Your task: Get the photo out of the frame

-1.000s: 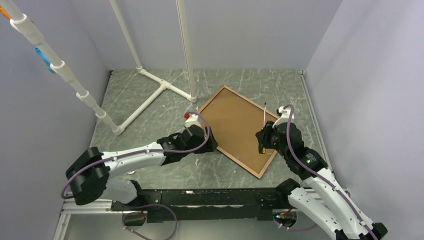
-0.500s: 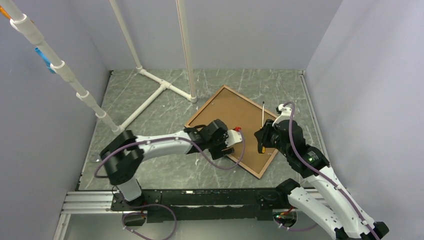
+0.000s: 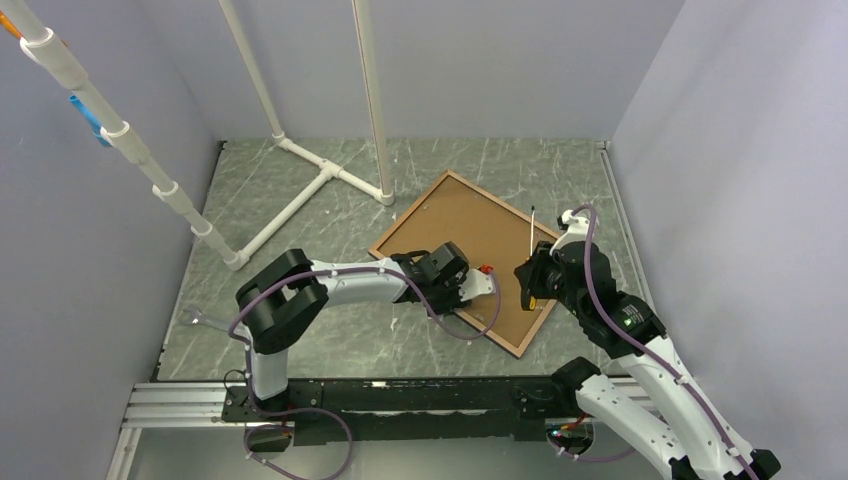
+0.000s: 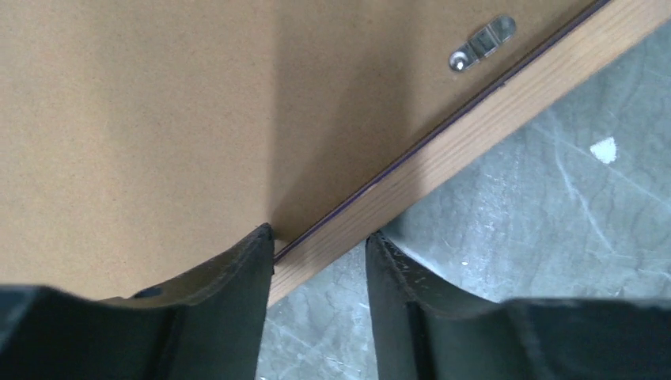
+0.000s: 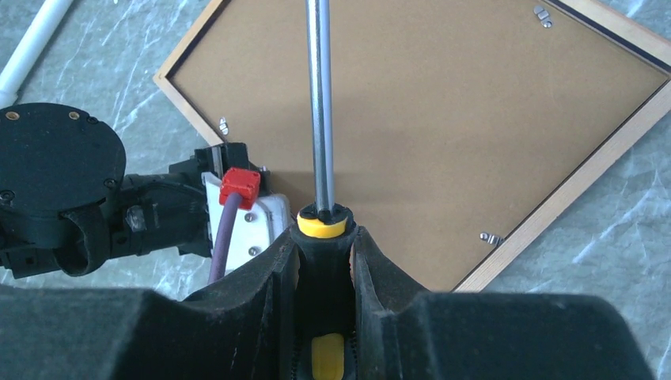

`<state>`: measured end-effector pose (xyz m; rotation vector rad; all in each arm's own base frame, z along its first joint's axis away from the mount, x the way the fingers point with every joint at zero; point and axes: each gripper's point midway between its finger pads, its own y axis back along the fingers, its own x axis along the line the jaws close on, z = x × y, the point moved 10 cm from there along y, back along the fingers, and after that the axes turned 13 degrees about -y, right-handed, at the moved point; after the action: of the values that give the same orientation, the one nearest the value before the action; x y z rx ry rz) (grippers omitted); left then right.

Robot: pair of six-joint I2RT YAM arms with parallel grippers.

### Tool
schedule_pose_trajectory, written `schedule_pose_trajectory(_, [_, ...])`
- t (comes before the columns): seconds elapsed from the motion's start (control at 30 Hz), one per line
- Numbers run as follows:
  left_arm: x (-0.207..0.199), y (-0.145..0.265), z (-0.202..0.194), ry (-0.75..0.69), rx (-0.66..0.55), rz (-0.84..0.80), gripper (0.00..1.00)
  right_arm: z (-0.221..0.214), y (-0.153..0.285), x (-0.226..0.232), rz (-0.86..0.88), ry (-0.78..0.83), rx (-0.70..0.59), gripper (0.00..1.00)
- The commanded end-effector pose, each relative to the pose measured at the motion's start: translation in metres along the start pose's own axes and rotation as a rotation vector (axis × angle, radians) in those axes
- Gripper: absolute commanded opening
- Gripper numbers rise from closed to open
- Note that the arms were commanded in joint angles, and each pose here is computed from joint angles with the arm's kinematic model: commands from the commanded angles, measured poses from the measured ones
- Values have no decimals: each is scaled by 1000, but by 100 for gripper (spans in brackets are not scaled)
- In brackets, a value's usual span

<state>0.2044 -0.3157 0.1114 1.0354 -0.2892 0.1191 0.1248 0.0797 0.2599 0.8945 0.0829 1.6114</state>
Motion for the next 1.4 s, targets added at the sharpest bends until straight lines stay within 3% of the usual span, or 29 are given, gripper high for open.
schedule_pose_trajectory(0.0, [-8,-10,2,113,8,26,45,13,8,8,31,-24,-59,0])
schedule_pose_trajectory(0.17, [-33,-15,9,156,45,63,28,11,6,8,29,-28,-50,0])
schedule_pose_trajectory(0.33, [-53,-12,12,247,71,121,19,10,4,7,25,-24,-50,0])
schedule_pose_trajectory(0.7, [-134,-14,44,322,52,22,13,12,2,8,20,-19,-51,0])
schedule_pose_trajectory(1.03, [-156,-6,15,510,148,41,8,7,-2,6,-7,-8,-11,0])
schedule_pose_trajectory(1.2, [-162,5,-6,562,184,62,8,0,-7,4,-18,4,59,0])
schedule_pose_trajectory(1.37, [-166,15,-27,594,223,93,8,-13,-21,7,-46,5,237,0])
